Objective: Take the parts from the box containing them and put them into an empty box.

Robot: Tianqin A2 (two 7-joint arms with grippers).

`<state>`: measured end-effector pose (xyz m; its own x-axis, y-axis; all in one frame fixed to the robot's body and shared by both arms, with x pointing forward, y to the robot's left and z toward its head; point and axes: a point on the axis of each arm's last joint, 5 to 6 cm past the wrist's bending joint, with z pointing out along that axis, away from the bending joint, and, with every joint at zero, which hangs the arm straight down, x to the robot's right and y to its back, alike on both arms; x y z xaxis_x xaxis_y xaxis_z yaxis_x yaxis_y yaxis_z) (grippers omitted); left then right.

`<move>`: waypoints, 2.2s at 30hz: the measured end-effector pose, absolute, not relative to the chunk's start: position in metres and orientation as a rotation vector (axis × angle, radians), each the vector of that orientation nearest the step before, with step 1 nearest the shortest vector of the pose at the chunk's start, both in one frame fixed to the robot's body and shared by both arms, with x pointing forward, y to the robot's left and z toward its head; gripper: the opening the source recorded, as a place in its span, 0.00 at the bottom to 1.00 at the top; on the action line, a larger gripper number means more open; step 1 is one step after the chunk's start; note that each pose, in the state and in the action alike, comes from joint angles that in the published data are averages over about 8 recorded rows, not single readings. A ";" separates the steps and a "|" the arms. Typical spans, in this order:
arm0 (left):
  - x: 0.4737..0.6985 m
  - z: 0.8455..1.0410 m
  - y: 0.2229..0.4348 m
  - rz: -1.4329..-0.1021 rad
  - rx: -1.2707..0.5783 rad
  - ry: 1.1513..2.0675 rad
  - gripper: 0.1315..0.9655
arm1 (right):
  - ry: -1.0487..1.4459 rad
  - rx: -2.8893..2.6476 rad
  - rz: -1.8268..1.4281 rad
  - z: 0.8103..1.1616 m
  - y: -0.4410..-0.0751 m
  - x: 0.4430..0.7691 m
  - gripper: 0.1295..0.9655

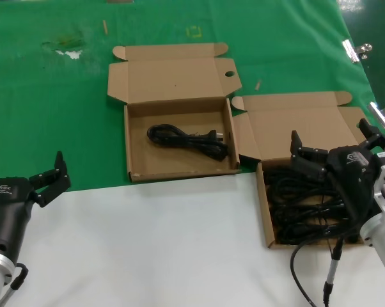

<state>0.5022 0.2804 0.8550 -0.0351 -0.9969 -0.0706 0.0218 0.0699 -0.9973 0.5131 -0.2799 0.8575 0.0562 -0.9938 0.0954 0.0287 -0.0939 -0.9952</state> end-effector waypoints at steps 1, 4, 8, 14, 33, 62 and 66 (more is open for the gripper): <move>0.502 0.855 0.280 -1.193 -1.125 1.253 1.00 | 1.101 -1.286 -1.248 0.858 -0.280 0.513 1.00; 0.502 0.855 0.280 -1.193 -1.125 1.253 1.00 | 1.101 -1.286 -1.248 0.858 -0.280 0.513 1.00; 0.502 0.855 0.280 -1.193 -1.125 1.253 1.00 | 1.101 -1.286 -1.248 0.858 -0.280 0.513 1.00; 0.502 0.855 0.280 -1.193 -1.125 1.253 1.00 | 1.101 -1.286 -1.248 0.858 -0.280 0.513 1.00; 0.502 0.855 0.280 -1.193 -1.125 1.253 1.00 | 1.101 -1.286 -1.248 0.858 -0.280 0.513 1.00; 0.502 0.855 0.280 -1.193 -1.125 1.253 1.00 | 1.101 -1.286 -1.248 0.858 -0.280 0.513 1.00; 0.502 0.855 0.280 -1.193 -1.125 1.253 1.00 | 1.101 -1.286 -1.248 0.858 -0.280 0.513 1.00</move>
